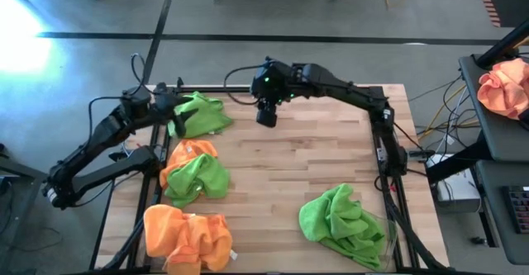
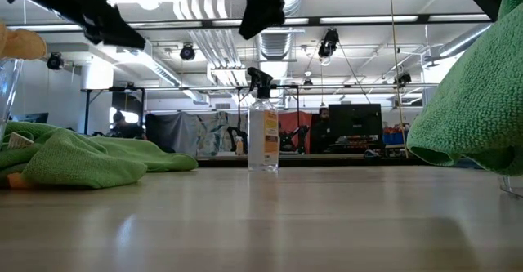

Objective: Sort microfiber towel by color & place in baskets
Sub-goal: Put the green microfiber cloth into the right transparent bin

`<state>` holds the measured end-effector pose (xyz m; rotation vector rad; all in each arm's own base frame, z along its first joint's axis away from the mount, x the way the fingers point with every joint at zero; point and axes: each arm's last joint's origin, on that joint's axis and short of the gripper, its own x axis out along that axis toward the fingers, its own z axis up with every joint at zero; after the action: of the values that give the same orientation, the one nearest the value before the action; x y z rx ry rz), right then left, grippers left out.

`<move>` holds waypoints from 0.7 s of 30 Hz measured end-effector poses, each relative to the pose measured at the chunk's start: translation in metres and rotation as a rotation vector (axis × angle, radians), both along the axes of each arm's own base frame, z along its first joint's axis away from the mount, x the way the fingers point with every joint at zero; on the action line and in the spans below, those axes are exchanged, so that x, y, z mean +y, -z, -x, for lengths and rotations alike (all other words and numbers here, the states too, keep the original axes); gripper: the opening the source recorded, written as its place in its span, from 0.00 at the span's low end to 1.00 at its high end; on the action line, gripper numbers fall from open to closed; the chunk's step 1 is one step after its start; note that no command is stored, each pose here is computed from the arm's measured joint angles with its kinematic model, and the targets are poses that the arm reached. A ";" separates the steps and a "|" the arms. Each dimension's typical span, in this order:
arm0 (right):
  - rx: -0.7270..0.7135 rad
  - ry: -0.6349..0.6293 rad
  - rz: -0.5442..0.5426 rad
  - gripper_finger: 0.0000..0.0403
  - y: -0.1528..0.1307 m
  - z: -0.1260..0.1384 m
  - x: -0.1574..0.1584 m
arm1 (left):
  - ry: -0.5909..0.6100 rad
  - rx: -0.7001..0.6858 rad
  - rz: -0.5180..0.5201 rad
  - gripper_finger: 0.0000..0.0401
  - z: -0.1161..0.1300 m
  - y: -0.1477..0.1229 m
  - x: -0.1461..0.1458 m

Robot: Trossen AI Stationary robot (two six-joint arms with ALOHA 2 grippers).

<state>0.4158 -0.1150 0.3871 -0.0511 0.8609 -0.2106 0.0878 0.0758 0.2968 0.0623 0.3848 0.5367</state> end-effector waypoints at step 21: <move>-0.037 -0.022 0.080 0.37 -0.026 0.025 -0.015 | -0.397 -0.105 -0.002 0.46 -0.005 -0.036 0.021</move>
<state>0.3912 -0.1296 0.4128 -0.1311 0.8142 -0.2250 0.0932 0.0969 0.3326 -0.0413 0.2944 0.9286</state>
